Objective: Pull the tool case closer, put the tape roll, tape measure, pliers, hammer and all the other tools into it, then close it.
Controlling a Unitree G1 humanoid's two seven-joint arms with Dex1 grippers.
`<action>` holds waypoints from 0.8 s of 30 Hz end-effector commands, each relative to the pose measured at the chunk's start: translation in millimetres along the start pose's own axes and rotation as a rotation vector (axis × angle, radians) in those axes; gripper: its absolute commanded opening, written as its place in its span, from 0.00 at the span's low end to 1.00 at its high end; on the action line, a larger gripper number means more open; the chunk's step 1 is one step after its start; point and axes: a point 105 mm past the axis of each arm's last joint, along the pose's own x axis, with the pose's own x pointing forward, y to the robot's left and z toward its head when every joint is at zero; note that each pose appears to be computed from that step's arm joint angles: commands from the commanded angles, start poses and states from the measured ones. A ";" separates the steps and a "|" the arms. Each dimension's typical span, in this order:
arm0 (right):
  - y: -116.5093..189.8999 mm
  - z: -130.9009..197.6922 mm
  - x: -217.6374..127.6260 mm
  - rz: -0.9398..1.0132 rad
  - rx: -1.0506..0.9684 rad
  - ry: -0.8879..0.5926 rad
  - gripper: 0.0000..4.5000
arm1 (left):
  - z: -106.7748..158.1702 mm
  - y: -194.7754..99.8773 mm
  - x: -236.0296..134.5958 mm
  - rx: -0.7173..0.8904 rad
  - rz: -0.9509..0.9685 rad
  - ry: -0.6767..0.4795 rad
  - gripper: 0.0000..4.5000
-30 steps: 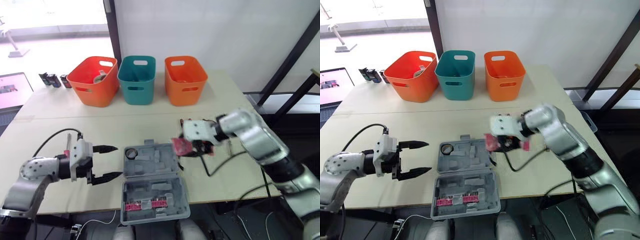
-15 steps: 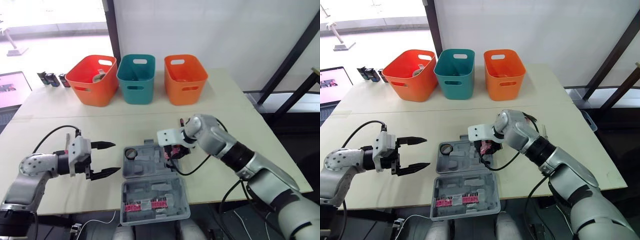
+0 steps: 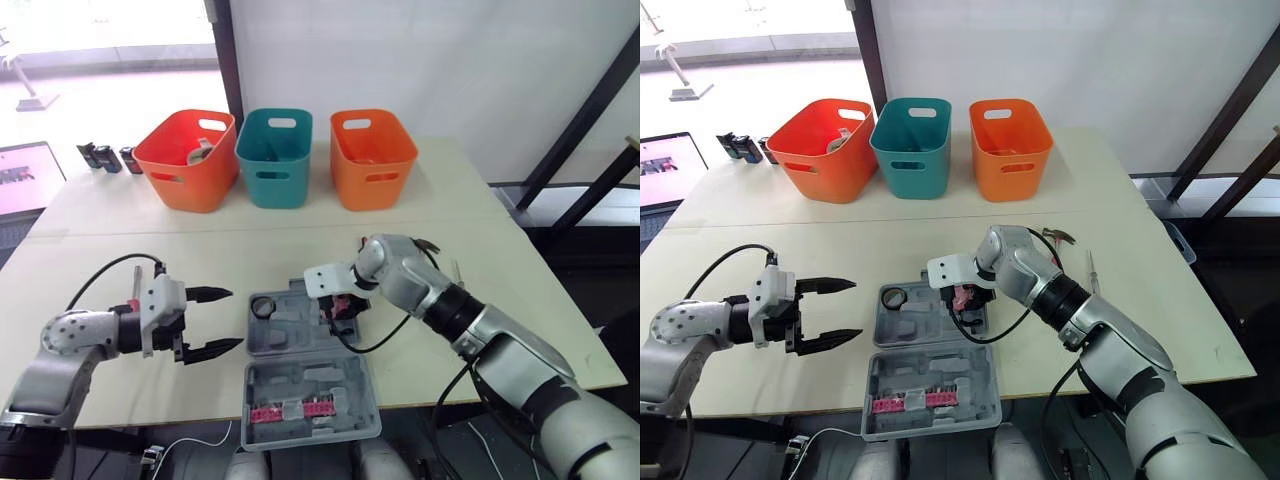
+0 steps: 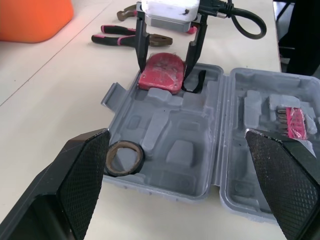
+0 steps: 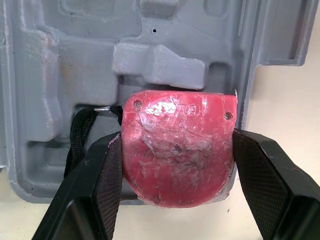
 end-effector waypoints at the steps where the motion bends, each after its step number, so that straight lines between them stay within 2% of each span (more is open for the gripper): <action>1: -10.0 11.8 -10.2 -0.048 -0.016 -0.035 0.62 | 6.5 1.7 -0.9 0.030 0.007 -0.003 1.00; 3: -10.8 12.3 -10.4 -0.054 -0.016 -0.037 0.62 | 6.0 2.1 -0.9 0.030 0.008 -0.002 1.00; 6: -12.1 15.1 -12.5 -0.068 -0.007 -0.054 0.96 | 6.0 0.9 0.0 0.028 0.004 -0.003 1.00; 7: -12.5 16.0 -13.6 -0.073 -0.002 -0.059 0.98 | 5.7 0.4 0.2 0.027 0.003 -0.003 1.00; 19: -8.6 9.1 -50.1 -0.089 0.087 -0.157 0.98 | 3.6 -0.1 0.8 0.021 -0.006 -0.001 1.00; 22: -11.1 3.9 -50.9 -0.122 0.138 -0.187 0.79 | 2.9 -0.1 0.9 0.021 -0.005 -0.001 1.00; 24: -11.2 2.1 -51.1 -0.139 0.184 -0.228 0.58 | 2.8 -0.6 1.2 0.020 -0.005 -0.001 1.00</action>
